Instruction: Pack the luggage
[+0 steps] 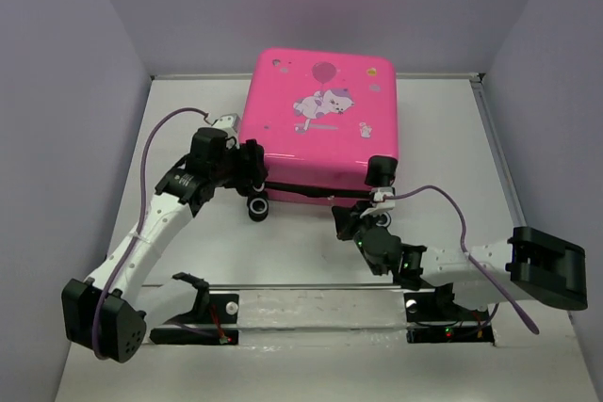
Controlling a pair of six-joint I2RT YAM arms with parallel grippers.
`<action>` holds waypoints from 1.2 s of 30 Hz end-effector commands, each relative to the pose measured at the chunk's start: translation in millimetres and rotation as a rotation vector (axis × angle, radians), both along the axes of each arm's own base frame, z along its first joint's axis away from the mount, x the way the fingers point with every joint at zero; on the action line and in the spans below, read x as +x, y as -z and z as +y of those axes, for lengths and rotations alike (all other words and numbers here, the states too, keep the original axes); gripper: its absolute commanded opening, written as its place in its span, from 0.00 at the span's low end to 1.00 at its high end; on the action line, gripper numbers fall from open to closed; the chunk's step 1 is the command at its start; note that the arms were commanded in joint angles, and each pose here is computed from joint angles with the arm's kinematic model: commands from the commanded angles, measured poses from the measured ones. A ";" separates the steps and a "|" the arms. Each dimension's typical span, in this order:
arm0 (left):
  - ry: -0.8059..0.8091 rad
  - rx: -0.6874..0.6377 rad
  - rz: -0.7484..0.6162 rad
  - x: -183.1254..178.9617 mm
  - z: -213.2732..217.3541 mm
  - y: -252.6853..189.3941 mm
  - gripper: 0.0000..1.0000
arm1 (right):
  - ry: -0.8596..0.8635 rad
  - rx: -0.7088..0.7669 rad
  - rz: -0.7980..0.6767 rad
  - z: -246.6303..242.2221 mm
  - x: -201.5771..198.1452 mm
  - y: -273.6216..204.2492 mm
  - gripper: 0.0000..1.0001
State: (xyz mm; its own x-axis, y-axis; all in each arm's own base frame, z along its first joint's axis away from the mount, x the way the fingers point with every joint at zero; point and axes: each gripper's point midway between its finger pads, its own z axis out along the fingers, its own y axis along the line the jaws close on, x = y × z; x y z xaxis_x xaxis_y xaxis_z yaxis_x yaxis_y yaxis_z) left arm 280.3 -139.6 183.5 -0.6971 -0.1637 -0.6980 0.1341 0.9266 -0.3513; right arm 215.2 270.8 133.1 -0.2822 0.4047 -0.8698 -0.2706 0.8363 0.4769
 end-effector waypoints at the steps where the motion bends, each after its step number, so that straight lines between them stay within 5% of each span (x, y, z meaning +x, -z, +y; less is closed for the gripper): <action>1: 0.098 -0.109 -0.078 11.5 -26.4 -19.3 0.71 | -0.048 -0.022 0.032 8.9 -7.2 3.8 0.07; 4: 0.135 -0.135 -0.056 4.9 -32.8 -11.6 0.60 | -0.052 -0.032 0.038 8.3 -8.1 5.3 0.07; 7: 0.181 -0.191 -0.052 -1.8 -43.7 -13.8 0.15 | -0.068 -0.041 0.027 17.3 -4.5 -4.3 0.07; 9: 0.193 -0.245 -0.050 -4.5 -53.5 -20.4 0.06 | -0.102 -0.075 0.032 29.4 -4.6 -1.7 0.07; 18: 0.477 -0.575 -0.160 -45.5 -187.1 -138.9 0.06 | -0.425 0.002 -0.073 171.4 -15.1 -53.8 0.07; 24: 0.506 -0.782 -0.281 -63.3 -182.3 -221.9 0.06 | -0.495 0.265 -0.184 209.6 -25.9 -85.0 0.07; 31: 0.492 -0.958 -0.239 -84.1 -175.1 -213.5 0.06 | -0.370 0.541 -0.243 204.4 -8.9 -98.7 0.07; 34: 0.453 -0.933 -0.236 -80.5 -169.9 -196.1 0.06 | -0.380 0.456 -0.208 198.2 -12.0 -79.7 0.28; 35: 0.420 -0.903 -0.231 -76.0 -167.4 -184.4 0.06 | -0.375 0.386 -0.177 190.6 -13.0 -73.8 0.48; 36: 0.401 -0.881 -0.230 -73.0 -165.4 -177.6 0.06 | -0.369 0.340 -0.148 182.0 -14.3 -64.2 0.56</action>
State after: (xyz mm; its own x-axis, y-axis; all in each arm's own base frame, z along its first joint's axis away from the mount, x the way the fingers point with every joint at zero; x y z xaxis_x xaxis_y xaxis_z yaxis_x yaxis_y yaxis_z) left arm 261.8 -267.1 226.0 -0.7153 -0.4422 -0.5411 0.1785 0.6330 -0.7533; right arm 240.5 446.3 149.4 -0.2741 0.5319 -0.8012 -0.4817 0.6452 0.5931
